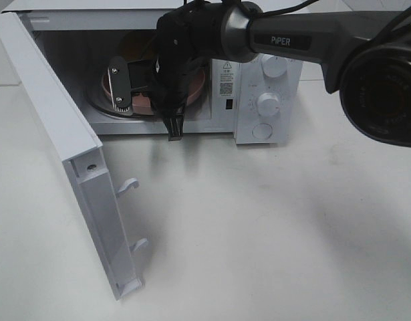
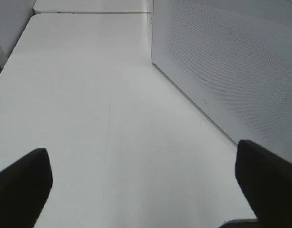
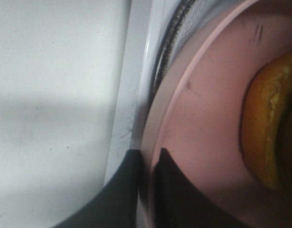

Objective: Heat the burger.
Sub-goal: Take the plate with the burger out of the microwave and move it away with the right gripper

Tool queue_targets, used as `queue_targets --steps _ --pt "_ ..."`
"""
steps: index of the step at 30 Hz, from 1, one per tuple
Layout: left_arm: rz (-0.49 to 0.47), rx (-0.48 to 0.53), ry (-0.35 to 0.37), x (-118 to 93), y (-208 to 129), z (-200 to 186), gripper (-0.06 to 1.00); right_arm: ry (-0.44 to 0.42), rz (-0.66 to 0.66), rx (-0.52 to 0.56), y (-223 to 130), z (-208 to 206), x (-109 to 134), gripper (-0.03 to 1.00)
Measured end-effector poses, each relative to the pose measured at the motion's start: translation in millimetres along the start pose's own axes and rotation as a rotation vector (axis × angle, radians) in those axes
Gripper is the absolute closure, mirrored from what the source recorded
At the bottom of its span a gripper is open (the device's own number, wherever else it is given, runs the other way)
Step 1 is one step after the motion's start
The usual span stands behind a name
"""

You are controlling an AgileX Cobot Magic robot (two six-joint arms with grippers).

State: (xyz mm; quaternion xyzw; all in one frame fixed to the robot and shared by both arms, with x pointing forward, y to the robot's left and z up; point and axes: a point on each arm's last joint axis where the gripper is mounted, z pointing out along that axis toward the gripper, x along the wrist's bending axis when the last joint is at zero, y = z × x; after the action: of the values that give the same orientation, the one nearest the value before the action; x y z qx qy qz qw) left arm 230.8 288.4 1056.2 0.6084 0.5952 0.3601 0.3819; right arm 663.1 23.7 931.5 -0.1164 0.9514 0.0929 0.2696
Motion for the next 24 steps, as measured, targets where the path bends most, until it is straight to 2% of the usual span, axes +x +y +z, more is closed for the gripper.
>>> queue_targets --steps 14,24 --pt "0.0 0.0 0.0 0 0 0 -0.05 0.037 -0.098 0.011 1 -18 12 0.89" --pt "0.0 0.0 0.0 0 0 0 -0.05 0.003 -0.142 -0.033 -5 -35 27 0.89"
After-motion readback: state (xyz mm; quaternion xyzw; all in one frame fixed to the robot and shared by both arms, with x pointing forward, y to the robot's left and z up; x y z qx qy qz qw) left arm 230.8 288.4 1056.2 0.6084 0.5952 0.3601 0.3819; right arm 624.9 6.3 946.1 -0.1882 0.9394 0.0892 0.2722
